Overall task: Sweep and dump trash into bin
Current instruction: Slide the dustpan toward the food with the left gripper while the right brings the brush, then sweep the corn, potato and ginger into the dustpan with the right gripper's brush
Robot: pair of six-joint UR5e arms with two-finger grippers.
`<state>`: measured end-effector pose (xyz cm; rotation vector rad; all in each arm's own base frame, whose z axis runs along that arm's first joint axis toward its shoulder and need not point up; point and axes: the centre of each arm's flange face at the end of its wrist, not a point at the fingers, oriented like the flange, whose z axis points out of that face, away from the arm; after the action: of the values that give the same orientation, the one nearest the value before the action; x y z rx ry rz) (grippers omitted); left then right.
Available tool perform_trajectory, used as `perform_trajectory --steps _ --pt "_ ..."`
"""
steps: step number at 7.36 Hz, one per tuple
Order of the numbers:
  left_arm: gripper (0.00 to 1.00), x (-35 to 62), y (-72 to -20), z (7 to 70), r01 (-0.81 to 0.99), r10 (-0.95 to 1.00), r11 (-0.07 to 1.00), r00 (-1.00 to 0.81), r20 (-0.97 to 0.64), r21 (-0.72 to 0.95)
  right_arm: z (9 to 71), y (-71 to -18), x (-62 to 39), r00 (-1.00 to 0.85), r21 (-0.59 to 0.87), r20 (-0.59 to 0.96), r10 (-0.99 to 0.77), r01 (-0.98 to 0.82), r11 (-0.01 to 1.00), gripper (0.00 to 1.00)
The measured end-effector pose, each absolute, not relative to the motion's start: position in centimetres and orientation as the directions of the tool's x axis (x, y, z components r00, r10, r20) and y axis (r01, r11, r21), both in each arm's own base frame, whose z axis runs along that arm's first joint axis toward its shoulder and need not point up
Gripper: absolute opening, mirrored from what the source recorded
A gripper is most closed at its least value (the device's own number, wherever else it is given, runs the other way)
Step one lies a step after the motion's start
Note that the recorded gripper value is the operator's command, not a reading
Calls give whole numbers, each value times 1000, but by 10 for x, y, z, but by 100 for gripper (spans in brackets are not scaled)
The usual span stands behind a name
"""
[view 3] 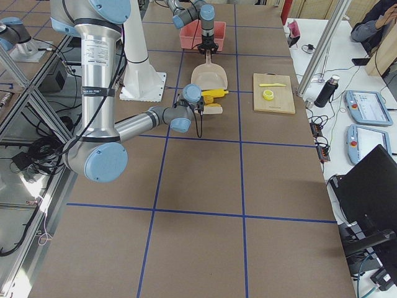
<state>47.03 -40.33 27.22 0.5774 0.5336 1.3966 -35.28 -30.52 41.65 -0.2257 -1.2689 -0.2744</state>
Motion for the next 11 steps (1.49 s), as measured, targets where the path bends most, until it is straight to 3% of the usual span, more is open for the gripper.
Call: perform_trajectory --steps 11 --pt "0 483 -406 269 -742 996 87 87 -32 665 379 -318 -453 248 -35 967 -63 371 928 0"
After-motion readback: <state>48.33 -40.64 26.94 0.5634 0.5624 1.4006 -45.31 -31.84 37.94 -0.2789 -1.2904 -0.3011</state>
